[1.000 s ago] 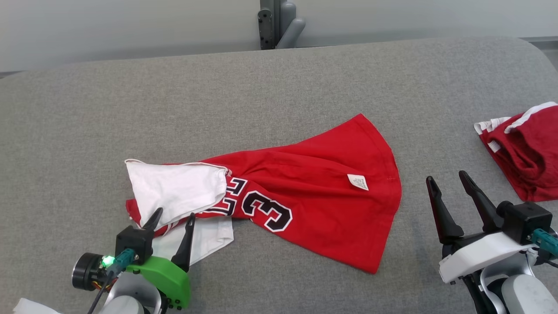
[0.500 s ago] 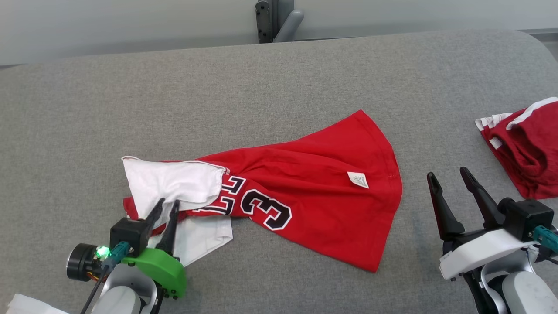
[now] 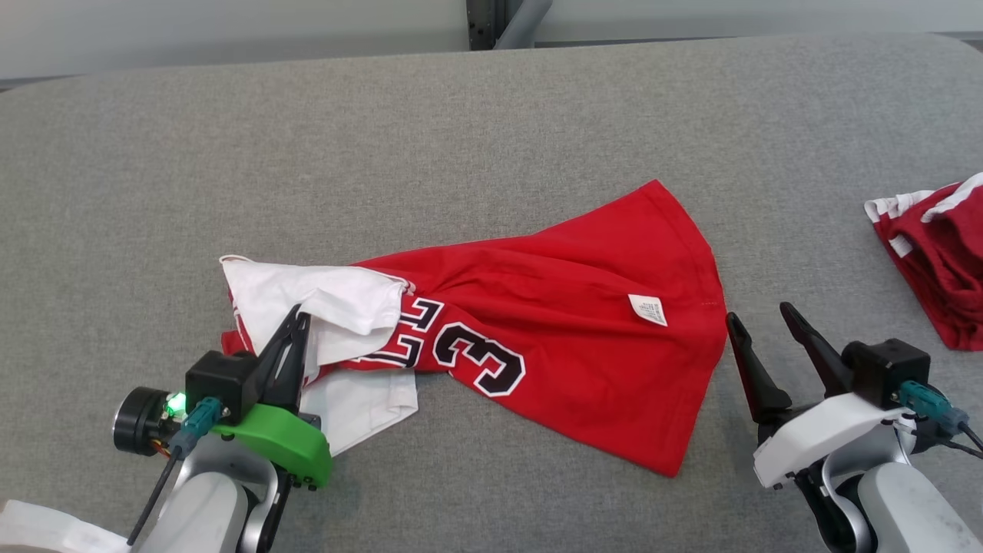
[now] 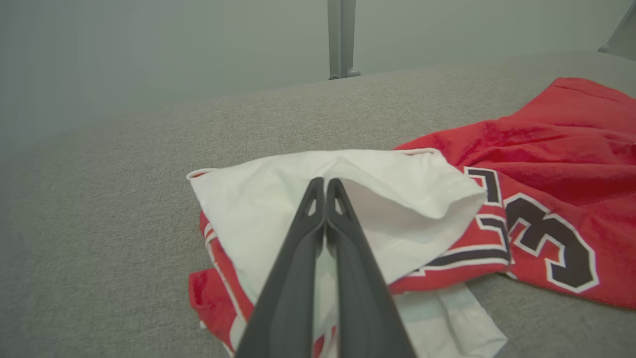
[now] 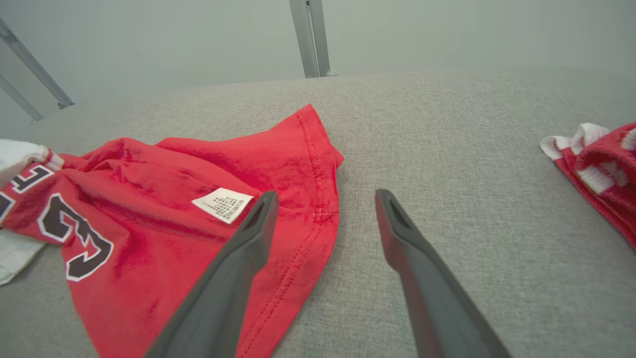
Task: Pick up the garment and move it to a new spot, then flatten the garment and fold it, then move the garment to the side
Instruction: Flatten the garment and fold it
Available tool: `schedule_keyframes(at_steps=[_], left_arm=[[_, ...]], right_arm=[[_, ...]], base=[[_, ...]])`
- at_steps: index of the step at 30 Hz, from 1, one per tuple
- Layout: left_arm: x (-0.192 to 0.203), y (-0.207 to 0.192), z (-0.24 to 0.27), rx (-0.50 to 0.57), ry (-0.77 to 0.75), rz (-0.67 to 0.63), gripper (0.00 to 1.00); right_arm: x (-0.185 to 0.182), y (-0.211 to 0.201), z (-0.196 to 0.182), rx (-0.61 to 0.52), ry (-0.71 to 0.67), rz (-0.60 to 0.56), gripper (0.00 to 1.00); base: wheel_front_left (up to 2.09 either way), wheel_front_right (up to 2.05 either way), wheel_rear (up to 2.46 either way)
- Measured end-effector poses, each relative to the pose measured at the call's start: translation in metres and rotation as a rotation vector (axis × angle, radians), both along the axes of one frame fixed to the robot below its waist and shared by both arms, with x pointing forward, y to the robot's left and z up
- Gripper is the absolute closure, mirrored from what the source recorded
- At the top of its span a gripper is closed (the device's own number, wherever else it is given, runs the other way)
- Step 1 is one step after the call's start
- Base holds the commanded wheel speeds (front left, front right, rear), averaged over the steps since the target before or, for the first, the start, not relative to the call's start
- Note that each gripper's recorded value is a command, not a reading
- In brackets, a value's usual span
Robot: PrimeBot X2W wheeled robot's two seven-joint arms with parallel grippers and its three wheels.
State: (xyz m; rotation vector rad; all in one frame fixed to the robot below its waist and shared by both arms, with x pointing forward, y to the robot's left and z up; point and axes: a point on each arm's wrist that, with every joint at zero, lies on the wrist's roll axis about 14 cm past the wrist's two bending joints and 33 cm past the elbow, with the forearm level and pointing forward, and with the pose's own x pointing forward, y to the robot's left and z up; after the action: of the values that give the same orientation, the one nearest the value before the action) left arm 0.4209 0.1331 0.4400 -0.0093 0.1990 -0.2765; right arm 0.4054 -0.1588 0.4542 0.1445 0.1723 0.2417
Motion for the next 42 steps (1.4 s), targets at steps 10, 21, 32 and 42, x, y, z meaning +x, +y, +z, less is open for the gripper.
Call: schedule_keyframes(at_steps=[10,21,32,42], left_arm=[[0.012,0.002,-0.01,0.002,0.016,0.002,1.0],[0.014,0.008,-0.008,-0.011,0.004,0.035,1.0],[0.011,0.004,0.004,-0.019,-0.027,0.031,1.0],[0.001,0.001,0.007,-0.024,-0.019,0.024,1.0]], right_arm=[[0.026,0.014,-0.05,0.026,0.129,0.035,0.0],[0.032,0.007,-0.053,0.052,0.116,0.018,1.0],[0.038,0.001,-0.006,0.036,-0.017,0.035,1.0],[0.034,-0.011,0.068,-0.017,-0.272,-0.004,0.0]], base=[[0.0,0.0,0.0],[0.0,0.0,0.0],[0.0,0.0,0.0],[0.0,0.0,0.0]])
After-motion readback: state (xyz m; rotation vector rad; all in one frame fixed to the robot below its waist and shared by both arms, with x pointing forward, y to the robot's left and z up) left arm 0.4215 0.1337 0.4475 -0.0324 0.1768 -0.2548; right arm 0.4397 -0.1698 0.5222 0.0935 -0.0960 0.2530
